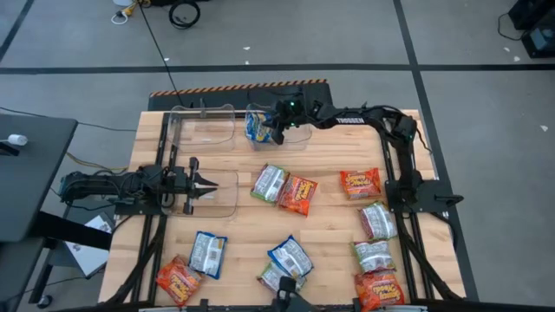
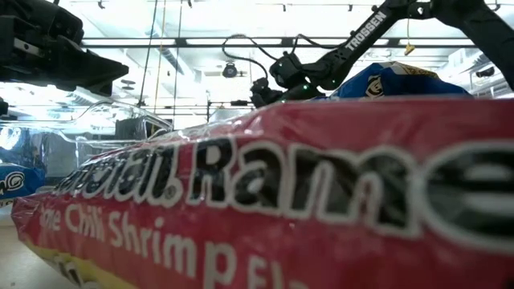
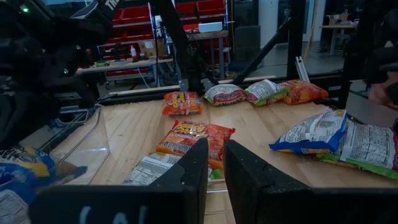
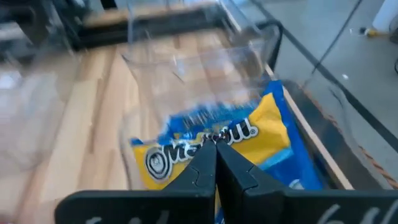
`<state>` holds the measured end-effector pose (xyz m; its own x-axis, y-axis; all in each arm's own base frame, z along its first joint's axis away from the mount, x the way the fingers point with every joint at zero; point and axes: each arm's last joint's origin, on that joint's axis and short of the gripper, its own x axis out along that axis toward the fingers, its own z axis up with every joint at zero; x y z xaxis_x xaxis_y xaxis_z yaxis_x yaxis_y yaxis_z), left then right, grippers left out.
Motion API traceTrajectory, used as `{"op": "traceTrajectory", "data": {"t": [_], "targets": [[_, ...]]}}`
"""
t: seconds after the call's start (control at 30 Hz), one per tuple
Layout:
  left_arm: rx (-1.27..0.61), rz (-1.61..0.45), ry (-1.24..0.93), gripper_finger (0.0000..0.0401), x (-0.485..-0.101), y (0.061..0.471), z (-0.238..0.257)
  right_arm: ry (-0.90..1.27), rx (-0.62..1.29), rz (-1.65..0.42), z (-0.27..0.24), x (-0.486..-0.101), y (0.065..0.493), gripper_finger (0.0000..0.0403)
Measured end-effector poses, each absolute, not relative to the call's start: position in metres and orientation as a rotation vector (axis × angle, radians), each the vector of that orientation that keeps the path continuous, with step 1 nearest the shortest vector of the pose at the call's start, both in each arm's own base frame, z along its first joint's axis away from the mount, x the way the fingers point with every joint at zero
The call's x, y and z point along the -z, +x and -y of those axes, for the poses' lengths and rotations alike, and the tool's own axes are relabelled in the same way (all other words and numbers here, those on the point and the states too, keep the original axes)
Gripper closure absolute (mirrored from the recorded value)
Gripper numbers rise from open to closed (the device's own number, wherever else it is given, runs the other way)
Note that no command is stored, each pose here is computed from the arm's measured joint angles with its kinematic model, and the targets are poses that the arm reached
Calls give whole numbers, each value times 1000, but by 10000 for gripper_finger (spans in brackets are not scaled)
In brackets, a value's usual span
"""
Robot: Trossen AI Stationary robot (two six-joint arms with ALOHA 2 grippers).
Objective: Sort Maruchan noodles
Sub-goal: Put the blue noodle pack into the right transparent bin
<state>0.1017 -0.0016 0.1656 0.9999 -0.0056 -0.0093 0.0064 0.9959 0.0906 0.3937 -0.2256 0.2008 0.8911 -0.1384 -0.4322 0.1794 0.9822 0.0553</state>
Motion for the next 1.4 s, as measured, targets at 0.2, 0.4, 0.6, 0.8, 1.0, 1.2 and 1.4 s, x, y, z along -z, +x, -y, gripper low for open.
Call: {"op": "traceTrajectory", "data": {"t": [0.2, 0.4, 0.6, 0.8, 1.0, 1.2, 1.4], "targets": [[6, -9, 91, 344, -166, 102, 2, 102, 165, -289, 220, -215, 404, 396], [6, -9, 91, 344, -166, 102, 2, 143, 207, -309, 222, -198, 410, 395], [8, -9, 91, 344, -166, 102, 2, 191, 228, -356, 218, -183, 414, 383], [10, -12, 91, 344, -165, 102, 2, 222, 294, -390, 218, -179, 413, 349], [9, -11, 91, 344, -165, 102, 2, 205, 287, -399, 217, -183, 412, 290], [10, -11, 91, 344, -165, 102, 2, 170, 291, -538, 211, -219, 399, 253], [9, -11, 91, 344, -165, 102, 2, 22, 321, -897, 215, -224, 396, 238]]}}
